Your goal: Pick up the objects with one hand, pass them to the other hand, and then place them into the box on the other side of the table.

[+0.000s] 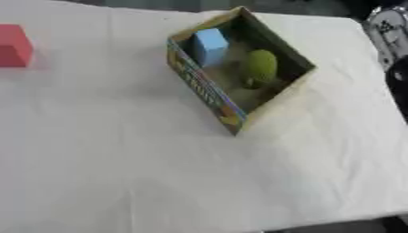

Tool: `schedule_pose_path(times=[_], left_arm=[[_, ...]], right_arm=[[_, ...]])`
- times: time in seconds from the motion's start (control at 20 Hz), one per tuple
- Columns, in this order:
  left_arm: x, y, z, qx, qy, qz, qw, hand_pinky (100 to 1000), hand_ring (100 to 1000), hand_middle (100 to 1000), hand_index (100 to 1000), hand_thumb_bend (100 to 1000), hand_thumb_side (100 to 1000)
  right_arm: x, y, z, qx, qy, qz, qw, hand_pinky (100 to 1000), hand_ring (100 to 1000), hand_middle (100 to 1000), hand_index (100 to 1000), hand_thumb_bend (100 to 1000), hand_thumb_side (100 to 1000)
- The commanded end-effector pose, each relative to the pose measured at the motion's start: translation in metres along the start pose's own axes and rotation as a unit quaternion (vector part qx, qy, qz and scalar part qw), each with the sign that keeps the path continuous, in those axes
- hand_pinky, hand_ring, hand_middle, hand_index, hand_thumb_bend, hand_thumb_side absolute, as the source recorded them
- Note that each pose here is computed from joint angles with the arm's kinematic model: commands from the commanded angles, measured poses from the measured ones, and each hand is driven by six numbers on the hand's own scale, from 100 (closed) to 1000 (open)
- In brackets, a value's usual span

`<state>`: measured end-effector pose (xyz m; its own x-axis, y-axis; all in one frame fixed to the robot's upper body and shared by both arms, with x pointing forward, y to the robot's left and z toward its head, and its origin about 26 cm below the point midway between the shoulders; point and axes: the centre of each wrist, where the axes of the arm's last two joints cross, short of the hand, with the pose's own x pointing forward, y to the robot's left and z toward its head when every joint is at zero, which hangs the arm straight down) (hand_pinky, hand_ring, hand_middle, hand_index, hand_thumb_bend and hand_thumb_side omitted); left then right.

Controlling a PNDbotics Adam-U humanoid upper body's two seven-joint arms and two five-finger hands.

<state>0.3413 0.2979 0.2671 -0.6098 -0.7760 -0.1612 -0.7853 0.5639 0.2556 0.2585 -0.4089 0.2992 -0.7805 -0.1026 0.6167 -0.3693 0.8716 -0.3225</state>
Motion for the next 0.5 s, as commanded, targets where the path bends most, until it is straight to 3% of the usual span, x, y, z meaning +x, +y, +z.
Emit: schedule_pose_path(times=[0.05,0.15,0.2,0.3,0.35,0.45,0.5], left_arm=[[-0.028,0.005,-0.02,-0.116,-0.007,-0.069,0.991,660,621,760,851,672,453],[-0.047,0.0,-0.038,-0.194,-0.003,-0.08,0.978,662,604,739,835,587,484],[-0.055,-0.001,-0.045,-0.218,0.007,-0.073,0.973,662,604,739,835,587,484],[-0.071,-0.003,-0.058,-0.263,0.027,-0.057,0.963,681,618,749,859,269,666],[-0.08,-0.005,-0.065,-0.292,0.038,-0.052,0.954,689,629,755,859,227,701],[-0.099,-0.011,-0.073,-0.35,0.06,-0.05,0.933,713,672,775,873,275,798],[-0.107,-0.015,-0.076,-0.378,0.073,-0.049,0.922,717,681,778,876,373,785]], right_arm=[[0.008,0.005,0.001,0.01,0.009,-0.004,1.0,1000,1000,1000,1000,100,500],[0.005,0.006,0.006,0.01,0.021,-0.013,1.0,1000,1000,1000,1000,100,510],[0.005,0.006,0.009,0.009,0.023,-0.015,1.0,1000,1000,1000,1000,100,510],[0.004,0.005,0.014,0.002,0.024,-0.018,1.0,1000,1000,1000,1000,100,526],[0.004,0.004,0.018,-0.003,0.025,-0.018,1.0,1000,1000,1000,1000,100,529],[0.003,0.004,0.025,-0.012,0.029,-0.018,0.999,1000,1000,1000,1000,100,530],[0.004,0.003,0.026,-0.015,0.029,-0.018,0.999,1000,1000,1000,1000,100,530]])
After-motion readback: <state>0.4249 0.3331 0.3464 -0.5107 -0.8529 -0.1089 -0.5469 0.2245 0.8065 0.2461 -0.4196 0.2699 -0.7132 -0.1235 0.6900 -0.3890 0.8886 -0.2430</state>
